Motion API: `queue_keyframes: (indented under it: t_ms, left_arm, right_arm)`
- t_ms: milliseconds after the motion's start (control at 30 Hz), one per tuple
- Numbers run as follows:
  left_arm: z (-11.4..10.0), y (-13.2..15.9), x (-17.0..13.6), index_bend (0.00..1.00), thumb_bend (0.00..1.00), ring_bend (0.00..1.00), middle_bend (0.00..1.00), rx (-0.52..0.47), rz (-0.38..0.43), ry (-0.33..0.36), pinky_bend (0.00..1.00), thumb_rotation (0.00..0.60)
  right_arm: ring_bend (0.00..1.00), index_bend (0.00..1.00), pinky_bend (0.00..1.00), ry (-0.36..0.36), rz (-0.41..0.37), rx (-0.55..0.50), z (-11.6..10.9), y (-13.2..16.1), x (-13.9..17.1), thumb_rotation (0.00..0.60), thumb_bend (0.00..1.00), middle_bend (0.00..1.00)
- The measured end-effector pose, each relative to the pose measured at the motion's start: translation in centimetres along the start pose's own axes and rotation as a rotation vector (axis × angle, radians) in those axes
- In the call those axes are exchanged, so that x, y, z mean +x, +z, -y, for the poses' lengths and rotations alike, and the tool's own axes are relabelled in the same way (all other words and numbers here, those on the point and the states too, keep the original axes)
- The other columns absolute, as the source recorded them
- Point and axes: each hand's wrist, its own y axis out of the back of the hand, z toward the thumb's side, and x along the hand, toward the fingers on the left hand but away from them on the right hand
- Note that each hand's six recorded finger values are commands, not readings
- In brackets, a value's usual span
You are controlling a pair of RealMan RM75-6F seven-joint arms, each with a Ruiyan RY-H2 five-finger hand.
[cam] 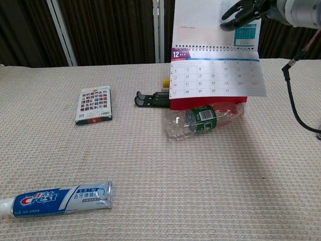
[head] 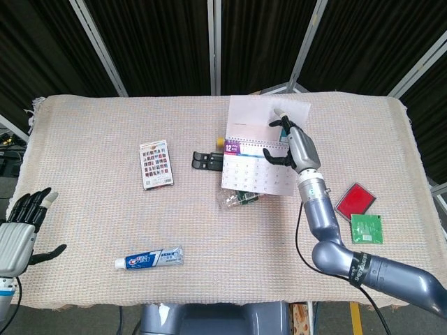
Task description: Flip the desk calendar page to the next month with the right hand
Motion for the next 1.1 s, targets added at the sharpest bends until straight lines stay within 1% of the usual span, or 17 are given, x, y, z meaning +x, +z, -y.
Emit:
queue_keyframes:
  t_ms: [100,133,233,267,400,500,600,700,867,1000,1100]
  left_arm:
    - [0.2,0.0,0.1,0.00,0.10,0.00,0.00,0.002,-0.002,-0.006,0.00,0.600]
    - [0.2,0.0,0.1,0.00,0.10,0.00,0.00,0.002,-0.003,-0.008,0.00,0.600]
    - [0.4,0.0,0.2,0.00,0.10,0.00,0.00,0.005,-0.001,-0.015,0.00,0.600]
    - [0.5,0.1,0.2,0.00,0.10,0.00,0.00,0.005,-0.001,-0.017,0.00,0.600]
    - [0.5,0.2,0.2,0.00,0.10,0.00,0.00,0.003,0.002,-0.021,0.00,0.600]
    - [0.5,0.4,0.1,0.00,0.10,0.00,0.00,0.003,0.007,-0.020,0.00,0.600]
    - [0.5,0.4,0.0,0.00,0.10,0.00,0.00,0.002,0.008,-0.018,0.00,0.600]
    - [0.4,0.2,0.1,0.00,0.10,0.00,0.00,0.001,0.006,-0.016,0.00,0.600]
    - [0.7,-0.2,0.3,0.00,0.10,0.00,0.00,0.010,-0.007,-0.027,0.00,0.600]
    - [1.1,-0.1,0.4,0.00,0.10,0.00,0.00,0.027,-0.007,-0.035,0.00,0.600]
    - [1.5,-0.1,0.4,0.00,0.10,0.00,0.00,0.037,-0.005,-0.046,0.00,0.600]
  right_arm:
    - [0.00,0.00,0.00,0.041,0.025,0.123,0.3,-1.5,-0.4,0.600,0.15,0.00]
    - [0.00,0.00,0.00,0.053,0.036,0.182,0.4,-2.1,-0.6,0.600,0.15,0.00]
    - [0.00,0.00,0.00,0.071,0.074,0.325,0.2,-4.1,-1.0,0.600,0.15,0.00]
    - [0.00,0.00,0.00,0.075,0.086,0.354,0.1,-4.6,-1.1,0.600,0.15,0.00]
    - [0.00,0.00,0.00,0.101,0.119,0.404,0.0,-5.6,-1.0,0.600,0.15,0.00]
    - [0.00,0.00,0.00,0.113,0.131,0.410,-0.2,-5.9,-0.8,0.600,0.15,0.00]
    - [0.00,0.00,0.00,0.103,0.111,0.397,-0.4,-5.5,-0.4,0.600,0.15,0.00]
    - [0.00,0.00,0.00,0.075,0.066,0.398,-1.1,-4.6,0.4,0.600,0.15,0.00]
    - [0.00,0.00,0.00,0.012,-0.031,0.441,-2.9,-3.9,3.3,0.600,0.15,0.00]
    - [0.00,0.00,0.00,-0.036,-0.081,0.508,-4.2,-5.5,6.7,0.600,0.15,0.00]
    - [0.00,0.00,0.00,-0.067,-0.096,0.559,-5.0,-7.7,9.9,0.600,0.15,0.00]
